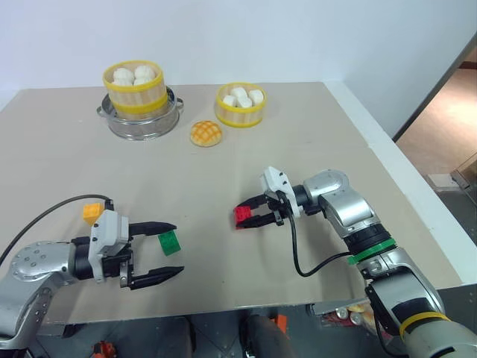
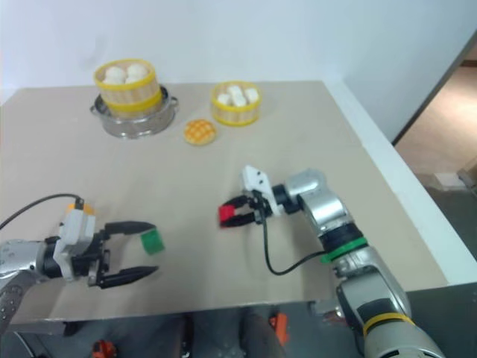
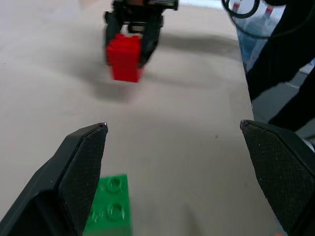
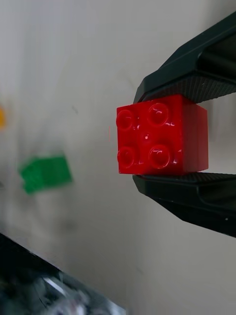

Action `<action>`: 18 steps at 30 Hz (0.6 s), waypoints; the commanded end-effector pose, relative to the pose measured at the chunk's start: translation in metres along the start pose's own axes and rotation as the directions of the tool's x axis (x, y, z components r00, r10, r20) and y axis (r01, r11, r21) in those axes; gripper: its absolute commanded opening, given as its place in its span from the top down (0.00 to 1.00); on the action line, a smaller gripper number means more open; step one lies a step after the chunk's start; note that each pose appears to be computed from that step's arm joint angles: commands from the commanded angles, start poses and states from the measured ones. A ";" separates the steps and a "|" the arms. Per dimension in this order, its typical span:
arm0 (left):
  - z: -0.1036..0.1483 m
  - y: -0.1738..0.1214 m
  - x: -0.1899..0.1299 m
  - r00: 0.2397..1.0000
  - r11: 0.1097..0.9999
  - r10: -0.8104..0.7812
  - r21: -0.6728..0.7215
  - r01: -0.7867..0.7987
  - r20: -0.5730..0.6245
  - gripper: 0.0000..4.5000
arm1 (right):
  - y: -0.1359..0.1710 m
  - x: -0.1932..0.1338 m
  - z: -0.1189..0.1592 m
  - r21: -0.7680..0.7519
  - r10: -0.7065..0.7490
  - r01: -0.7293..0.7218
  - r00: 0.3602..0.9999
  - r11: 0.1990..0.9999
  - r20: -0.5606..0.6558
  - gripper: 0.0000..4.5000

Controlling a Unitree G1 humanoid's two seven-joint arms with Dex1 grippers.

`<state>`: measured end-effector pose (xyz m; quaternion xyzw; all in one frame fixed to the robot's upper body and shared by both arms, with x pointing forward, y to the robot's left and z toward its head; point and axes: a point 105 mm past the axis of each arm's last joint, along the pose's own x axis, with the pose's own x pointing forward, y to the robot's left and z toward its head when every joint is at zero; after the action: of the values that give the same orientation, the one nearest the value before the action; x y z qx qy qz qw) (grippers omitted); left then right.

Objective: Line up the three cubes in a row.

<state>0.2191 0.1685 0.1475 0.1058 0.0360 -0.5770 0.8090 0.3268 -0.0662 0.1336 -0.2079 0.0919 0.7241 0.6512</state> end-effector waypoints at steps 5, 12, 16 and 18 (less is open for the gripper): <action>0.008 0.000 -0.003 1.000 0.999 0.008 0.032 -0.008 0.008 0.00 | -0.014 -0.002 0.001 -0.039 -0.035 0.034 0.999 0.999 -0.012 0.72; 0.008 0.001 -0.001 1.000 0.999 0.007 0.036 -0.007 0.008 0.00 | -0.014 0.002 -0.007 -0.024 -0.041 0.040 0.999 0.999 -0.018 0.72; 0.008 0.002 0.001 1.000 0.999 0.006 0.040 -0.006 0.008 0.00 | -0.013 0.001 -0.011 -0.015 -0.037 0.037 0.999 0.999 -0.032 0.61; 0.009 0.003 0.002 1.000 0.999 0.008 0.040 -0.009 0.010 0.00 | -0.013 0.000 -0.010 -0.017 -0.040 0.040 0.999 0.999 -0.029 0.42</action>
<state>0.2215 0.1684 0.1500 0.1109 0.0316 -0.5735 0.8111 0.3393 -0.0678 0.1173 -0.2220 0.1073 0.7100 0.6596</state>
